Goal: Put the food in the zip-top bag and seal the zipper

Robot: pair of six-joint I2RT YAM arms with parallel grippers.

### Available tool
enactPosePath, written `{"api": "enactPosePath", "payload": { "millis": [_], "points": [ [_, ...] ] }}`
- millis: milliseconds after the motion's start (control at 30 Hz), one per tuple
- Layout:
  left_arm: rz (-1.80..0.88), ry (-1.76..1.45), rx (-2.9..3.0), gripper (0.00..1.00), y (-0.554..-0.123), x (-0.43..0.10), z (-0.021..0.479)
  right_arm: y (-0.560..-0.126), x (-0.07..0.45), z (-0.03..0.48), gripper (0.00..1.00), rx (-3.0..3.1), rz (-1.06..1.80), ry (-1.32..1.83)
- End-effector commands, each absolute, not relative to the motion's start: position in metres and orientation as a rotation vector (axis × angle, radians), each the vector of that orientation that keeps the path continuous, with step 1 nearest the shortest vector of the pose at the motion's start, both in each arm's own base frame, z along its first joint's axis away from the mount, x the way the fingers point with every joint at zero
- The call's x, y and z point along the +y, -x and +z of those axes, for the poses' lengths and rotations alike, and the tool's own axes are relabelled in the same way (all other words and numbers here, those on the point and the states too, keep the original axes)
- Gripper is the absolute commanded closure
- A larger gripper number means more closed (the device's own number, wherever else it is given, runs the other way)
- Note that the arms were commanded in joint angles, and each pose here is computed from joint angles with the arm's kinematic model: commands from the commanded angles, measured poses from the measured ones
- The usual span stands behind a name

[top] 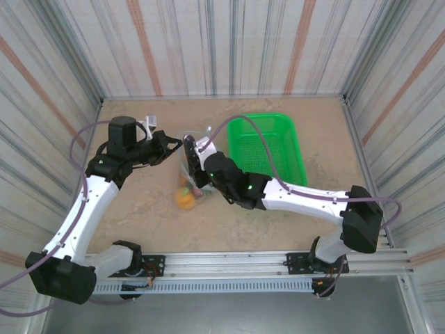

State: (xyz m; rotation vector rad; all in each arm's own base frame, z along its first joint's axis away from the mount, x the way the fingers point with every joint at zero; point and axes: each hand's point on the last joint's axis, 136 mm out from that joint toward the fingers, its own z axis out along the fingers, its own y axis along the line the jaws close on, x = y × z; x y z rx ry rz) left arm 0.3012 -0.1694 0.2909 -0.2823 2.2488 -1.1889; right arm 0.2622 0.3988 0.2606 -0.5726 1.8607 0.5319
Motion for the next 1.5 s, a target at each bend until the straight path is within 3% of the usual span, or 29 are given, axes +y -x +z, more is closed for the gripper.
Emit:
{"api": "enactPosePath", "payload": {
  "millis": [0,167,267,367,833,1000,1300,1467],
  "points": [
    [-1.209,0.264,2.200,1.00,-0.302,-0.169,0.311,-0.268,0.394,0.252,0.73,1.864,0.506,0.514],
    [-1.207,0.260,2.197,1.00,-0.302,-0.169,0.311,-0.275,0.391,0.226,0.68,1.954,0.506,0.495],
    [-1.203,0.263,2.197,1.00,-0.302,-0.168,0.311,-0.280,0.388,0.219,0.51,1.999,0.497,0.477],
    [-1.200,0.259,2.198,1.00,-0.302,-0.168,0.312,-0.281,0.386,0.223,0.44,2.001,0.507,0.462],
    [-1.167,0.246,2.220,1.00,-0.301,-0.166,0.305,-0.290,0.353,0.294,0.48,2.002,0.545,0.410],
    [-1.151,0.257,2.234,1.00,-0.301,-0.164,0.297,-0.291,0.326,0.315,0.59,2.062,0.611,0.325],
    [-1.150,0.229,2.218,1.00,-0.296,-0.163,0.305,-0.275,0.235,0.284,1.00,2.336,0.526,0.142],
    [-1.151,0.217,2.222,1.00,-0.291,-0.163,0.304,-0.237,0.197,0.251,1.00,2.490,0.463,0.196]
  ]
}}
